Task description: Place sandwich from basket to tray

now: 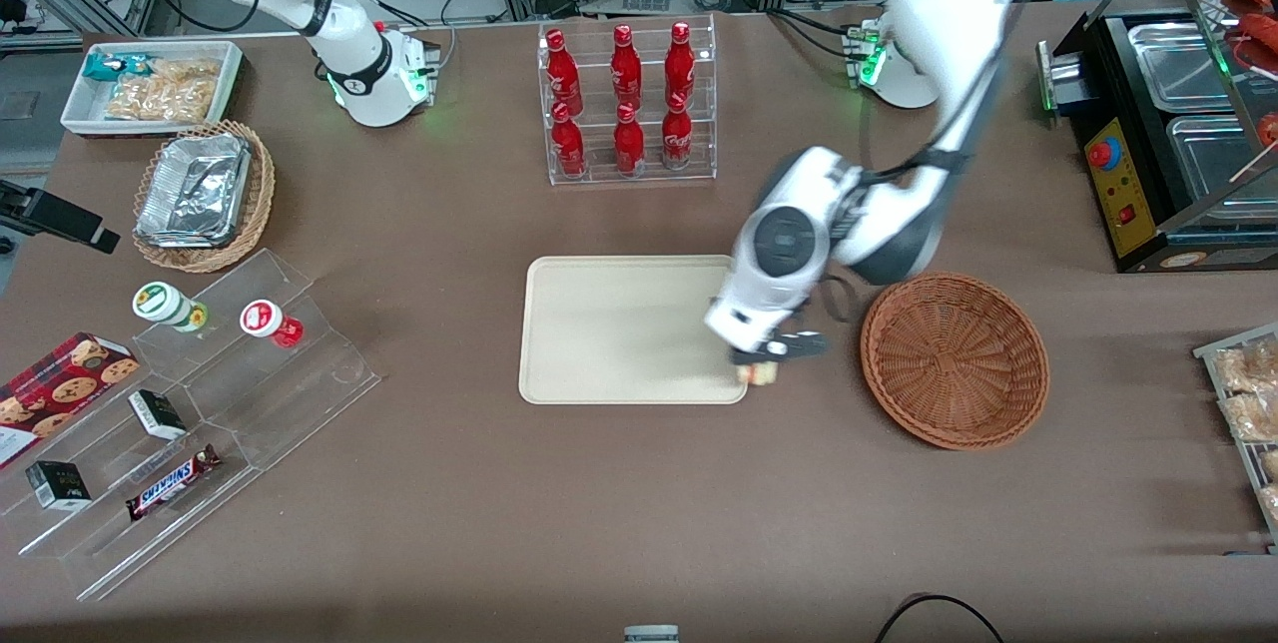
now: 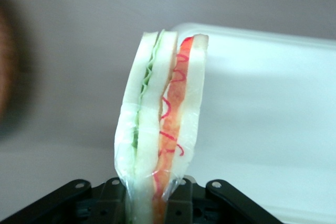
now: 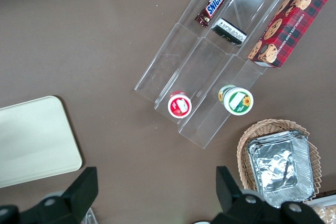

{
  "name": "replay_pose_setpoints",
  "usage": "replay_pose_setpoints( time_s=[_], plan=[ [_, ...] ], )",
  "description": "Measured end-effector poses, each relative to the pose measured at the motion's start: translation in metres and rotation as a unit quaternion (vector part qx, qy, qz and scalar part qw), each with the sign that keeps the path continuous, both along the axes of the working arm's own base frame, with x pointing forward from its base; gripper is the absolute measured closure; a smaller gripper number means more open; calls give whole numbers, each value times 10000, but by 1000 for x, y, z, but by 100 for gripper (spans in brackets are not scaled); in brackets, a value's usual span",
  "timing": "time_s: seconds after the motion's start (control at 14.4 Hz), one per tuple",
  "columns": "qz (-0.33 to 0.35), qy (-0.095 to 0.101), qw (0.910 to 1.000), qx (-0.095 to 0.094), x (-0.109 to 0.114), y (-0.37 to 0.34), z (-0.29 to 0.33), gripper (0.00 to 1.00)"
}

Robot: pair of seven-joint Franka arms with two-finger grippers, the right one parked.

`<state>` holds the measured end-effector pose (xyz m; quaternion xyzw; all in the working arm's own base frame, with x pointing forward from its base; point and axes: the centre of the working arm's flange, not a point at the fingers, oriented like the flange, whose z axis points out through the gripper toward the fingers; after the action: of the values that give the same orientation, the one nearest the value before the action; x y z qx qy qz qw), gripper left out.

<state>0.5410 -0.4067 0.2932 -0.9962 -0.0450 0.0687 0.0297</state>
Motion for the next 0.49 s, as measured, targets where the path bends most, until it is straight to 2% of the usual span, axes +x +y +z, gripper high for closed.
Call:
replay_pose_setpoints(
  time_s=[0.14, 0.28, 0.42, 0.49],
  plan=[
    [-137, 60, 9999, 9, -24, -53, -29, 83],
    [-154, -15, 9998, -100, -41, -97, -59, 81],
    [-138, -58, 9998, -162, -49, -123, -80, 78],
    [-139, -89, 9997, -187, -48, -130, -81, 73]
  ],
)
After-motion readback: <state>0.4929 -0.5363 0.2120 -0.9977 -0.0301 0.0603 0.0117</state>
